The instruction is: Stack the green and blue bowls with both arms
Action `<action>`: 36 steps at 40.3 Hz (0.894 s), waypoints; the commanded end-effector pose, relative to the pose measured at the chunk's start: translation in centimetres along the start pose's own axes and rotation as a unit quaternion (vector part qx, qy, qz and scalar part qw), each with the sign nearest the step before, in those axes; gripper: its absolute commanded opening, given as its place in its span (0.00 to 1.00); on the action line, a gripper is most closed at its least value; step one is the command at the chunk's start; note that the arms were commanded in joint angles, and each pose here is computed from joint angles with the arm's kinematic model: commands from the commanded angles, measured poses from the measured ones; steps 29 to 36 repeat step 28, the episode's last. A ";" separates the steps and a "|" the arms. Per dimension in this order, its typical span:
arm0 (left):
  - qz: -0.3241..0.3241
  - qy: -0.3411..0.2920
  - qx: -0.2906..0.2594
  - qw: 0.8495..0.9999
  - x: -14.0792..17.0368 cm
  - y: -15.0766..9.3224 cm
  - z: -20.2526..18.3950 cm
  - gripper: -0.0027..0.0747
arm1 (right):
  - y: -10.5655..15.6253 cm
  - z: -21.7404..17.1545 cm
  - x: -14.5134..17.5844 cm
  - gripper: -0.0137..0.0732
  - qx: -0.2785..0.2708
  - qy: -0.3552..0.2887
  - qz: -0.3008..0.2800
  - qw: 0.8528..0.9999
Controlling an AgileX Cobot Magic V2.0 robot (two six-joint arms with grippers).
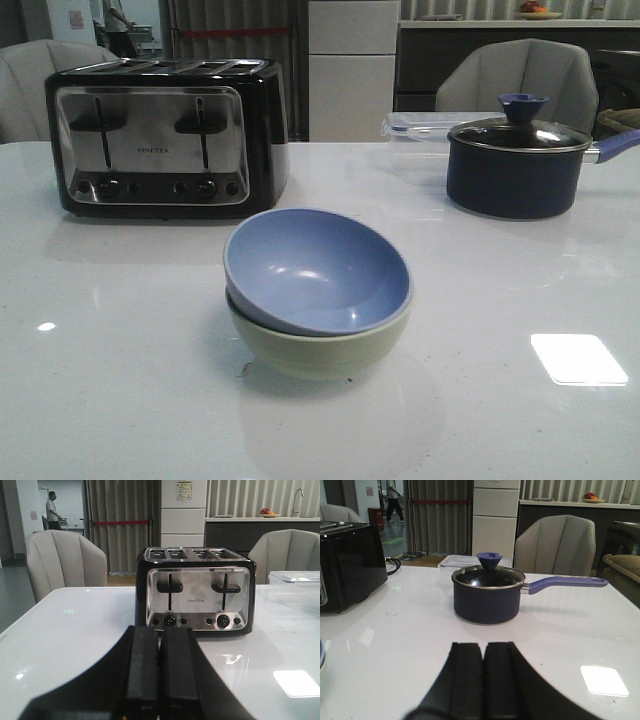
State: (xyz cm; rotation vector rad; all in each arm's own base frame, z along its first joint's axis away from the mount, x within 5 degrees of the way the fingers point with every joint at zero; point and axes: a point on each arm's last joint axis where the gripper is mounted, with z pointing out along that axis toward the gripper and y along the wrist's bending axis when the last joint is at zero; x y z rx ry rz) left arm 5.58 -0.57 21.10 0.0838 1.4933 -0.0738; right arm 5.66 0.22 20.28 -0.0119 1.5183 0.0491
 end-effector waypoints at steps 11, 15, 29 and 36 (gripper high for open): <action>-0.006 -0.049 -0.001 0.999 -0.7 0.0 -0.2 0.15 | 0.0 -0.2 -1.3 0.22 0.004 -0.069 -0.008 0.998; -0.006 -0.049 -0.001 0.999 -0.7 0.0 -0.2 0.15 | 0.0 -0.2 -1.3 0.22 0.004 -0.069 -0.008 0.998; -0.006 -0.049 -0.001 0.999 -0.7 0.0 -0.2 0.15 | 0.0 -0.2 -1.3 0.22 0.004 -0.069 -0.008 0.998; -0.006 -0.049 -0.001 0.999 -0.7 0.0 -0.2 0.15 | 0.0 -0.2 -1.3 0.22 0.004 -0.069 -0.008 0.998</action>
